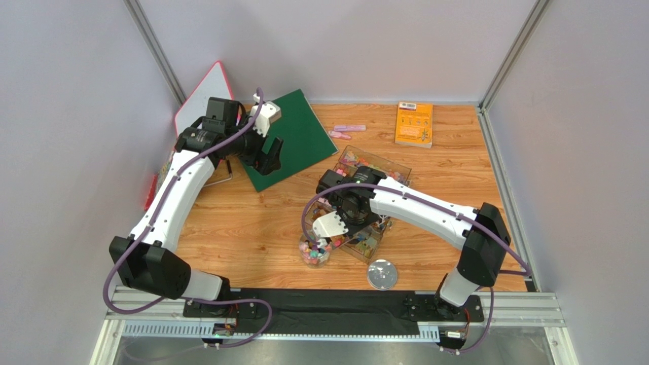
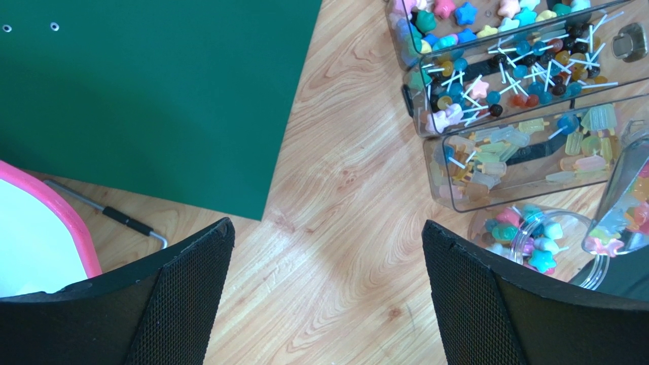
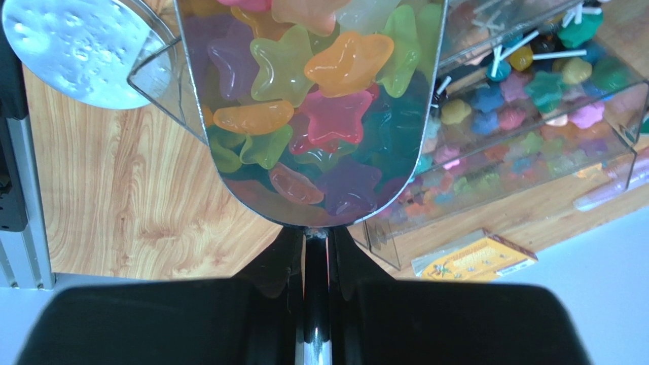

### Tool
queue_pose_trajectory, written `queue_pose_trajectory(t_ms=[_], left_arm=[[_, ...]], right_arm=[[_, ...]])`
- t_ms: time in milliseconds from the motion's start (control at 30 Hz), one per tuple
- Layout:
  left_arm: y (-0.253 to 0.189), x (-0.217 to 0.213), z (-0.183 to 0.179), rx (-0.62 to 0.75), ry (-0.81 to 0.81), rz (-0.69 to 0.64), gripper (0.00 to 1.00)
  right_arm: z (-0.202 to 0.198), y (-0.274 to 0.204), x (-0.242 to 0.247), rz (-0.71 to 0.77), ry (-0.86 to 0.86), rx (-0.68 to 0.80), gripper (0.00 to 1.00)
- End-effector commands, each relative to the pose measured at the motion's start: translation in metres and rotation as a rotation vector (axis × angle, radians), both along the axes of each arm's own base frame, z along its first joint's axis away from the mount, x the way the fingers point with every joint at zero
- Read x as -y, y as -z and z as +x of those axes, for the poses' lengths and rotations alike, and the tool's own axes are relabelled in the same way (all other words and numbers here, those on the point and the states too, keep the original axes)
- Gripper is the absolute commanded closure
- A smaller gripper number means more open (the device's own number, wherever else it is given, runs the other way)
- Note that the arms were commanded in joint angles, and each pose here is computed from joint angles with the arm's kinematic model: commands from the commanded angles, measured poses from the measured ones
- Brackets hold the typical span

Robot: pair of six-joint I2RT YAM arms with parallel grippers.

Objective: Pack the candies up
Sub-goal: Place the fake candies in the packing bottle.

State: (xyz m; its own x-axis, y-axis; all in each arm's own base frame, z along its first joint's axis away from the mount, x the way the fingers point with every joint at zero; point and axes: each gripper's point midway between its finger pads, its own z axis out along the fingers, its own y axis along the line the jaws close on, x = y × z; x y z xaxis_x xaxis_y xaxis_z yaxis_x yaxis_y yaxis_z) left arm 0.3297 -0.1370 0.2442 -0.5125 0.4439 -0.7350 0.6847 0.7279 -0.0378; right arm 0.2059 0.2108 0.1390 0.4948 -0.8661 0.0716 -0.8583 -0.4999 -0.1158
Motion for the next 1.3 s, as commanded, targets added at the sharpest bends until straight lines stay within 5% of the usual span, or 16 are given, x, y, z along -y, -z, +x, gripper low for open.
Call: queue_pose_trajectory(t_ms=[0,1267], left_arm=[[-0.018,0.003,0.003,0.074,-0.003,-0.044,0.02],[-0.018,0.008,0.0,0.092,0.0,-0.095,0.02]], right_arm=[[0.01,-0.019,0.005,-0.071,0.04,0.08,1.0],[0.017,-0.056,0.014,-0.293,-0.05,0.297,1.0]])
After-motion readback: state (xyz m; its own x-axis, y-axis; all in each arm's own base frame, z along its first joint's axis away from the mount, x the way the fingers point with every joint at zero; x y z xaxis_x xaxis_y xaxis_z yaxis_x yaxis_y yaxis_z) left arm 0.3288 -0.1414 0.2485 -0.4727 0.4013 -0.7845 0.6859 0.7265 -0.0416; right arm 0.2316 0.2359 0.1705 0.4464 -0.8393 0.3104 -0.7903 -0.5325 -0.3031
